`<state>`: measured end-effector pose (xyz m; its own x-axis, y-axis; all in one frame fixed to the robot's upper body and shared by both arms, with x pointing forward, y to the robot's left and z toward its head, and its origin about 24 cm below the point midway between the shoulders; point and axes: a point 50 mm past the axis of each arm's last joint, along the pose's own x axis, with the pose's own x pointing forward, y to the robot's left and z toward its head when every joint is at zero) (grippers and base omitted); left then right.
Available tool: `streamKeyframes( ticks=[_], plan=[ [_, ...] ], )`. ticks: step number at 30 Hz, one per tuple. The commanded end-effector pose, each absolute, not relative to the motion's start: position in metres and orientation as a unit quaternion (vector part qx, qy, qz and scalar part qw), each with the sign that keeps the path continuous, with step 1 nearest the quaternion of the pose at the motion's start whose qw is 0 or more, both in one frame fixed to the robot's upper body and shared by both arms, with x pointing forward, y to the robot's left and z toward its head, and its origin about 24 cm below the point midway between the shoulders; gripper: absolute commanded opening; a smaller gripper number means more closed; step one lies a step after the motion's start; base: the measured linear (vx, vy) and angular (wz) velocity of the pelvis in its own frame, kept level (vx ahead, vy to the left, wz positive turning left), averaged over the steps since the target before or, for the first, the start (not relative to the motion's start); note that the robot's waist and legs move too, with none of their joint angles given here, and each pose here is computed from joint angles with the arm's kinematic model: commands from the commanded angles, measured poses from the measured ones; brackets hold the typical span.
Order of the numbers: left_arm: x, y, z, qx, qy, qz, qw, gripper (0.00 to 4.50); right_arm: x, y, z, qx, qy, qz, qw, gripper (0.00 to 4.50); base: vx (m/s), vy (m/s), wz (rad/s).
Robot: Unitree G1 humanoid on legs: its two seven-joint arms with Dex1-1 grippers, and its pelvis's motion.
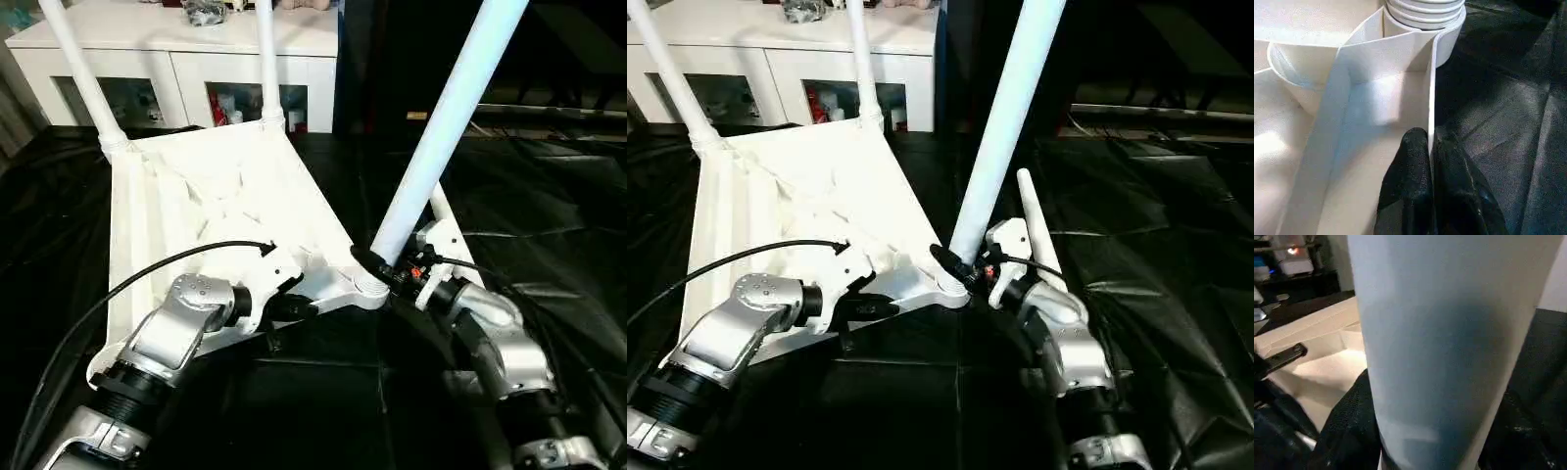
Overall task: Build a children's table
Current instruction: Insert table leg to table base, then rotate leg to tighten
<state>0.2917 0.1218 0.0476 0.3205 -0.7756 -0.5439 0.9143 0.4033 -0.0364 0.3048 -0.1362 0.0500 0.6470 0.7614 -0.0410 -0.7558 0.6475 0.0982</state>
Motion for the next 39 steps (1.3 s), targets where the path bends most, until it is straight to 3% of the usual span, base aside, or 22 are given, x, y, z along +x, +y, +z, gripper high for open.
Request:
streamKeyframes(
  ticks=[1,13,15,25,31,37,39],
  plan=[
    [0.301,0.123,0.064,0.138,0.203,-0.527,0.814,0.00,0.290,-0.127,0.018,0.053,0.128,0.456,0.879,1.92,0.000,0.000,0.00],
    [0.298,0.126,0.070,0.161,0.195,-0.579,0.775,0.00,0.281,-0.134,0.006,0.016,0.211,0.537,0.816,1.92,0.000,0.000,0.00],
    [0.295,0.127,0.072,0.174,0.199,-0.601,0.754,0.00,0.277,-0.136,0.001,-0.018,0.226,0.555,0.800,1.92,0.000,0.000,0.00],
    [0.283,0.131,0.077,0.179,0.209,-0.667,0.692,0.00,0.276,-0.136,-0.006,-0.018,0.237,0.565,0.790,1.92,0.000,0.000,0.00],
    [0.272,0.141,0.078,0.176,0.241,-0.709,0.639,0.00,0.266,-0.133,-0.006,-0.023,0.236,0.607,0.759,1.92,0.000,0.000,0.00],
    [0.275,0.142,0.075,0.188,0.242,-0.693,0.652,0.00,0.265,-0.134,-0.008,-0.027,0.235,0.608,0.758,1.92,0.000,0.000,0.00],
    [0.285,0.141,0.072,0.199,0.235,-0.657,0.688,0.00,0.271,-0.137,-0.010,-0.033,0.236,0.582,0.777,1.92,0.000,0.000,0.00]
  ],
)
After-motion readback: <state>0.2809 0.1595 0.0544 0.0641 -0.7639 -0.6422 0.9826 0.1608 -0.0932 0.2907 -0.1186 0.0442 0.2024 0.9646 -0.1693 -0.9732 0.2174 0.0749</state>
